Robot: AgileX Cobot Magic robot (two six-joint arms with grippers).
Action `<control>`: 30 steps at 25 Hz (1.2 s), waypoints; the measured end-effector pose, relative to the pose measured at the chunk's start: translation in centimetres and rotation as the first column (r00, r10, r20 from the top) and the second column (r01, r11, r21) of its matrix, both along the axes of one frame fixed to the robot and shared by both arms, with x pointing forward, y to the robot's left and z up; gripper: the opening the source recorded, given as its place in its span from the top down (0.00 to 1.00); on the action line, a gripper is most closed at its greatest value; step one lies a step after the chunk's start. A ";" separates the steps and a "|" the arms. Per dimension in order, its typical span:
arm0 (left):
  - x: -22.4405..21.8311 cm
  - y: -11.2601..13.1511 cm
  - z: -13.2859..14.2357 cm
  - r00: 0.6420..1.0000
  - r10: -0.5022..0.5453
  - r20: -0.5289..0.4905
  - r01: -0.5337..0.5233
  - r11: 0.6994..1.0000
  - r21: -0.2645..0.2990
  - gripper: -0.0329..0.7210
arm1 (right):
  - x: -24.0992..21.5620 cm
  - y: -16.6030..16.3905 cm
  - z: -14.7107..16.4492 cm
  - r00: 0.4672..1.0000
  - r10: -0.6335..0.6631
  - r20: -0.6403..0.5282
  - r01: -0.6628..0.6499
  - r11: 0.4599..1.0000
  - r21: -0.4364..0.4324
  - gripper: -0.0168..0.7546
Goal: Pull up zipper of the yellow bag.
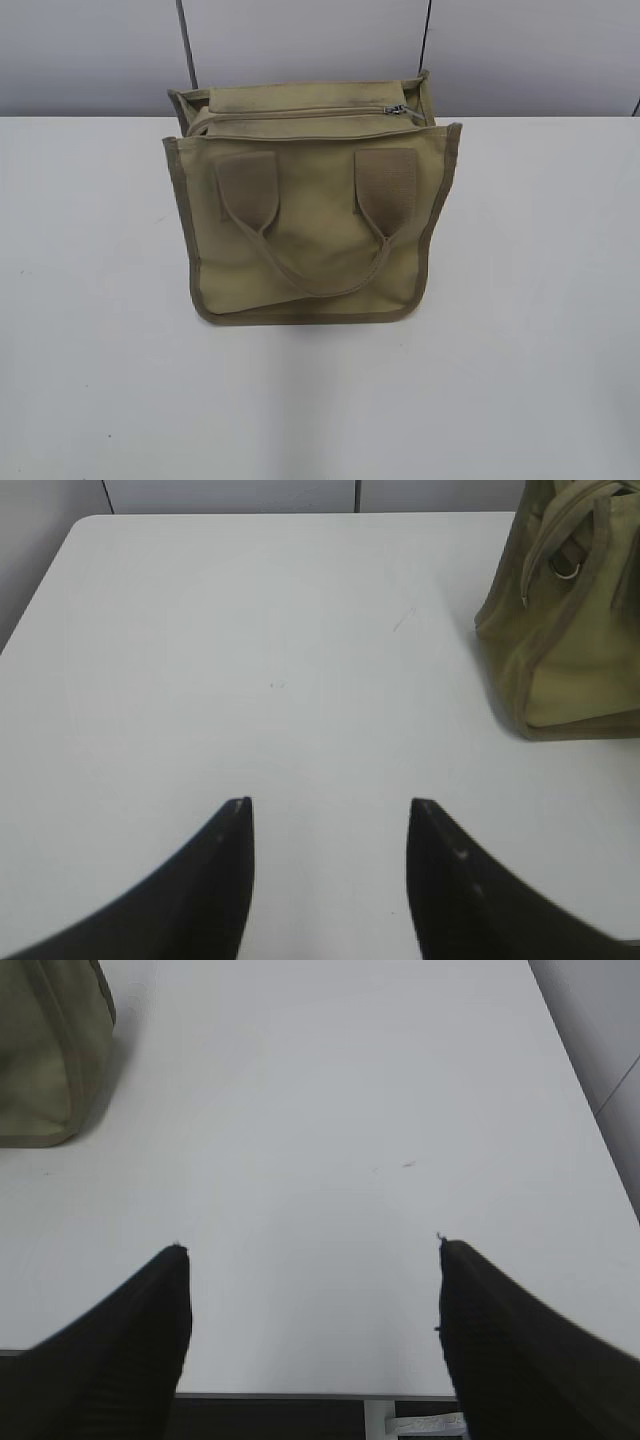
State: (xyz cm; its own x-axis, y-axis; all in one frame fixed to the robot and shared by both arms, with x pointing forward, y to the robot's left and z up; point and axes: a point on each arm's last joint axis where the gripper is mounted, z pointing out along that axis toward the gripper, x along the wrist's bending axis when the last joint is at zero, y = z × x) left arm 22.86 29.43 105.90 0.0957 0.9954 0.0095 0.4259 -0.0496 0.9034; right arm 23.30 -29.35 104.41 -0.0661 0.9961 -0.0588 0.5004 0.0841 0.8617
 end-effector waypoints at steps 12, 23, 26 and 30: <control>0.0 0.0 0.0 1.000 -0.003 -0.001 0.003 1.000 0.000 0.51 | 0.0 0.0 0.0 1.000 0.001 0.000 -0.001 1.000 0.001 0.25; 0.0 0.0 0.0 1.000 -0.031 -0.001 0.031 1.000 0.000 0.60 | 0.0 0.0 0.0 1.000 0.001 -0.001 -0.001 1.000 0.002 0.25; 0.0 0.0 0.0 1.000 -0.009 -0.001 0.009 1.000 0.000 0.61 | 0.0 0.0 0.0 1.000 0.002 -0.001 -0.002 1.000 0.002 0.25; 0.0 0.0 0.0 1.000 -0.003 -0.001 0.003 1.000 0.000 0.61 | 0.0 0.0 0.0 1.000 0.002 -0.001 -0.002 1.000 0.002 0.25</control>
